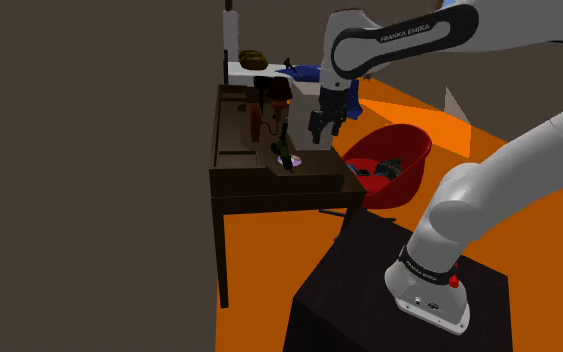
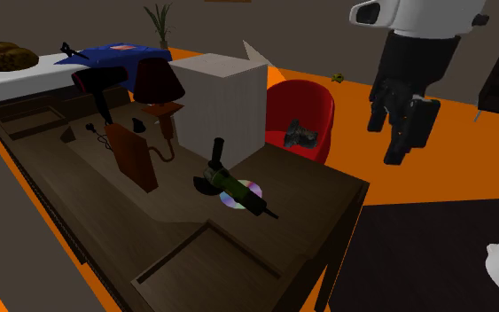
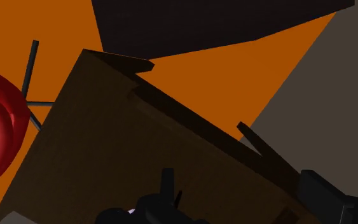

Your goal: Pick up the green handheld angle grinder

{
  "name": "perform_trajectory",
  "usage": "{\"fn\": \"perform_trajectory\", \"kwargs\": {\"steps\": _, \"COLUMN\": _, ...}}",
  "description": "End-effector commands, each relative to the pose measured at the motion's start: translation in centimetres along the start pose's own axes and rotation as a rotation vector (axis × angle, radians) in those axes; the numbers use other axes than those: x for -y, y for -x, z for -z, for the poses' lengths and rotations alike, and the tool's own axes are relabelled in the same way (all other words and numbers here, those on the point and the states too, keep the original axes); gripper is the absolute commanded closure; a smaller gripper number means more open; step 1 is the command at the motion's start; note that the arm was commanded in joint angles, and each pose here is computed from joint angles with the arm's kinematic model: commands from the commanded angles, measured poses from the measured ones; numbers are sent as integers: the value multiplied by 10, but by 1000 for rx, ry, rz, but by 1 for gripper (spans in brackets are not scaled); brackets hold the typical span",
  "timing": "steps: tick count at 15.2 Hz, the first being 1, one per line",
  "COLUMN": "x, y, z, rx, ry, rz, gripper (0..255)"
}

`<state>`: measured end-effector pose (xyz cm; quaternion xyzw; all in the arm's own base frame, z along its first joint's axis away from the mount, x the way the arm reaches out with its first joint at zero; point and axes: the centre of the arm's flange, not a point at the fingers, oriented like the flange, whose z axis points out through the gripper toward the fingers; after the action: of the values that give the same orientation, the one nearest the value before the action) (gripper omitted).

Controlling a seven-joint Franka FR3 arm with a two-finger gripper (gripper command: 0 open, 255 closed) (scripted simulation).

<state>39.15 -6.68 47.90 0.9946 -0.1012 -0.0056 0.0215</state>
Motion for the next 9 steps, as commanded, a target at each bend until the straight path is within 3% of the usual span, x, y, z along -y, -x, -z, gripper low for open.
{"fn": "perform_trajectory", "kwargs": {"steps": 1, "x": -3, "y": -17, "z": -17, "rx": -27, "ry": 0, "rz": -24, "gripper": 0}}
{"fn": "perform_trajectory", "kwargs": {"steps": 9, "x": -20, "y": -87, "z": -78, "rx": -118, "ry": 3, "rz": -119, "gripper": 0}}
